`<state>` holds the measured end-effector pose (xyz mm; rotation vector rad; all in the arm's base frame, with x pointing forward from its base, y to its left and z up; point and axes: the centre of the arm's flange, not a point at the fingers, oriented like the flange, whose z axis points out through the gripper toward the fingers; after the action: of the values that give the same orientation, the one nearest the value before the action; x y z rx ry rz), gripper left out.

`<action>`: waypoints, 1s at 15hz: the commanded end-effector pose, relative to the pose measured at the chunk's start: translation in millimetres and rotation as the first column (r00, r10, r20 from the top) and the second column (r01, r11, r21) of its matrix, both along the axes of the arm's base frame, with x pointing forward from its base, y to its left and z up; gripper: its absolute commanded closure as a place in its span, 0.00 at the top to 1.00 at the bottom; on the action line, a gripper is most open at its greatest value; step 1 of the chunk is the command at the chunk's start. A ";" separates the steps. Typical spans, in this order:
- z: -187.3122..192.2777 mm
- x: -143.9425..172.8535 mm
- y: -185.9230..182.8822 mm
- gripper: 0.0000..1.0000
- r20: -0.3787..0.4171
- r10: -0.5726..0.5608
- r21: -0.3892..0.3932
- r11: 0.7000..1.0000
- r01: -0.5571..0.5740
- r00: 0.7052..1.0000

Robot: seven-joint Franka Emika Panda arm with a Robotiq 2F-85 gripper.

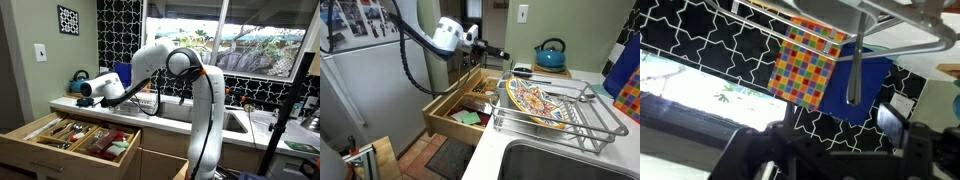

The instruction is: Take a spoon from the drawer and put it in the utensil holder on the plate stand

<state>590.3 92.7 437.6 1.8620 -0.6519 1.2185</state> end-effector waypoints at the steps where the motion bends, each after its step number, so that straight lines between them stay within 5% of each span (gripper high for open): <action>1: 41.0 -18.1 9.6 1.00 -0.036 -0.066 0.111 0.991 0.070 0.997; 5: 84.7 -26.7 13.5 1.00 -0.136 -0.127 0.310 0.937 0.164 0.982; 9: 109.8 -32.4 12.1 1.00 -0.252 -0.167 0.461 0.846 0.270 0.953; 15: 125.9 -41.3 10.0 1.00 -0.326 -0.296 0.545 0.717 0.434 0.898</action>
<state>549.3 103.9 555.7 2.2019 -1.2325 0.6196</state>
